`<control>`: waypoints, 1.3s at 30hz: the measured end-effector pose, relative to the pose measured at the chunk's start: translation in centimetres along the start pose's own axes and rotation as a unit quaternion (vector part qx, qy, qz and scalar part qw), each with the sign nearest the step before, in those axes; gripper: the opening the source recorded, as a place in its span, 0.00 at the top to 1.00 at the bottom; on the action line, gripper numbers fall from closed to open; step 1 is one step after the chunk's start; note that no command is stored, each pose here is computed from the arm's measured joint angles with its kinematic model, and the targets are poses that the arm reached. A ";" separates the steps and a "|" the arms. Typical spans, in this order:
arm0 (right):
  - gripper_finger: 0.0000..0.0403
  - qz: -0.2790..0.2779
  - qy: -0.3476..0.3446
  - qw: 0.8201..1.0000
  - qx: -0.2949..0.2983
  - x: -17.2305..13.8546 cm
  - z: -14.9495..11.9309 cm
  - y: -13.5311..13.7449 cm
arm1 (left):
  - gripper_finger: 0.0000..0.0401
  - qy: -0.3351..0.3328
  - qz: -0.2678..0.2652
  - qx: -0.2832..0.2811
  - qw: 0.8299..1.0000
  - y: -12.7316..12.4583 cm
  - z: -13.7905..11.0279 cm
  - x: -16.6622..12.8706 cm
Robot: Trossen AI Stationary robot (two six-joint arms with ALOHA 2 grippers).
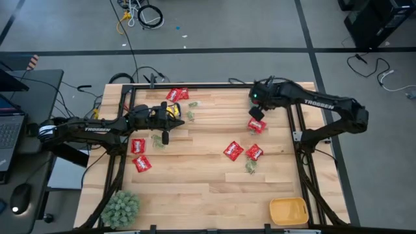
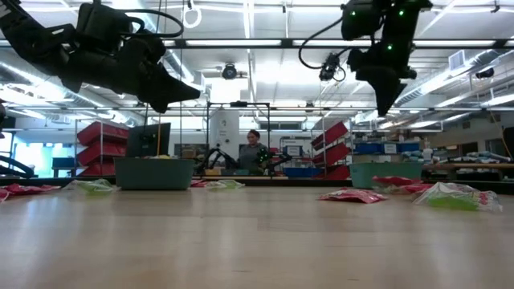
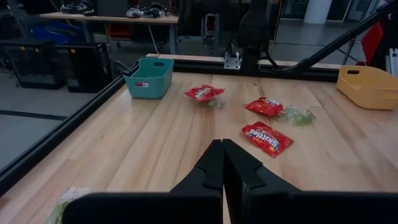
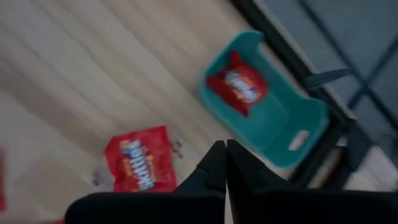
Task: Sort candy
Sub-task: Put the red candy into the blue bin
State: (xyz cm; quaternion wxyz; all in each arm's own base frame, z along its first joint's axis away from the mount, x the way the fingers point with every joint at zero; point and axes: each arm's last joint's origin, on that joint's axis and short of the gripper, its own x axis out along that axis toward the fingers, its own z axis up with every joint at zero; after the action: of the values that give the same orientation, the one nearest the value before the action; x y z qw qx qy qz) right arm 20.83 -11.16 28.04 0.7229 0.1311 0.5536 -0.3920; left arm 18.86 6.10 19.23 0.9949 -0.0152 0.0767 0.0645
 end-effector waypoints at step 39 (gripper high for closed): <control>0.59 0.015 -0.016 0.973 -0.231 6.5 -11.7 9.3 | 1.00 0.017 0.000 0.002 1.000 0.0 -0.3 0.0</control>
State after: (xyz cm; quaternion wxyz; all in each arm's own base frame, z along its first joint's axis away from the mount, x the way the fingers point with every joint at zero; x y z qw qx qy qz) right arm 19.80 -0.48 15.76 0.7481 -0.0374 0.6157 -0.2447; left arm 18.81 6.08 18.90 0.9934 -0.0142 0.0939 0.0637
